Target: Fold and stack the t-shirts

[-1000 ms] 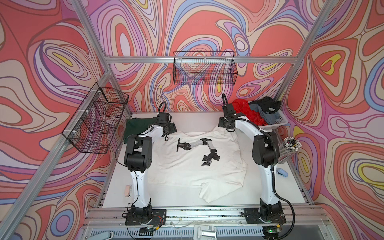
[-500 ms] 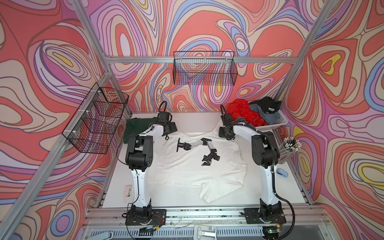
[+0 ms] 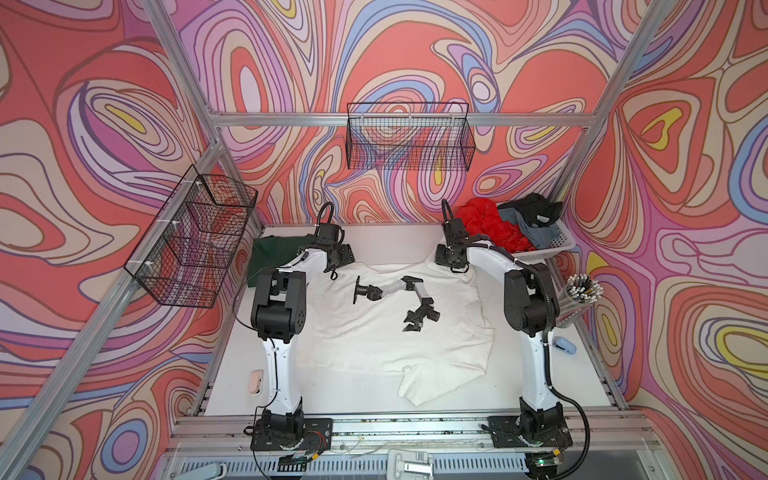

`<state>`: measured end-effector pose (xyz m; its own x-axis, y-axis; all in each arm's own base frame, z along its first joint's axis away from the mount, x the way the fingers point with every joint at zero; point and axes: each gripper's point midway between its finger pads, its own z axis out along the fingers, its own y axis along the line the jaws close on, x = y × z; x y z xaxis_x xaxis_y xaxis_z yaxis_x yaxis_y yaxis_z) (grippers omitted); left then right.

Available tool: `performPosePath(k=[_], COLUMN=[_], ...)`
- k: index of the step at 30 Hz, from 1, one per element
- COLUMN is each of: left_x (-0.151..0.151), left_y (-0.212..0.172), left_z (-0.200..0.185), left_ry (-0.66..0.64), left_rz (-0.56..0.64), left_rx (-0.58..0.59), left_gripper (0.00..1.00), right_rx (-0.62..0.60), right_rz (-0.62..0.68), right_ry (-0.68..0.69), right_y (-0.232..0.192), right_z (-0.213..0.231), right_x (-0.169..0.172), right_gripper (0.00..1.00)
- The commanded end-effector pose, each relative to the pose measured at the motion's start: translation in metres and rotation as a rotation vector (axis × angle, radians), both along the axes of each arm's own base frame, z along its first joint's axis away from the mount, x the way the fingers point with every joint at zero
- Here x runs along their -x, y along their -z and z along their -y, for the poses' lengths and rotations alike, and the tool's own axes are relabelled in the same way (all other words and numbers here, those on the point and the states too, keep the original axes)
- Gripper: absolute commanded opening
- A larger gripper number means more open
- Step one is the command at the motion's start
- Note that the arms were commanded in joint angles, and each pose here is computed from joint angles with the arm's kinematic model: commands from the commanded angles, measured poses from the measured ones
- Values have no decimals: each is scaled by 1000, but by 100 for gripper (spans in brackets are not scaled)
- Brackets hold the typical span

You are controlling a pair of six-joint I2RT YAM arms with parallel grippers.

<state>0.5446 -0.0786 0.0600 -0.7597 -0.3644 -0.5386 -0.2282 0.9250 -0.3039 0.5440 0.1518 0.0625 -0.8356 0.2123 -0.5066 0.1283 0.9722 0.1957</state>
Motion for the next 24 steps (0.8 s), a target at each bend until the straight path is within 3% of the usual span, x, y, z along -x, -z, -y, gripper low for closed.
performPosePath(k=[1, 12, 24], left_x=[-1, 0, 0], left_y=[-2, -5, -7], left_z=[-3, 0, 3], left_ry=[-5, 2, 6], left_rz=[-8, -6, -2], left_rx=[10, 25, 43], left_gripper=[76, 76, 76], right_rx=[4, 137, 109], right_rz=[-8, -34, -67], right_ry=[-13, 34, 14], right_y=[8, 17, 39], right_z=[-8, 13, 5], right_x=[-6, -1, 1], right_gripper=[41, 39, 36])
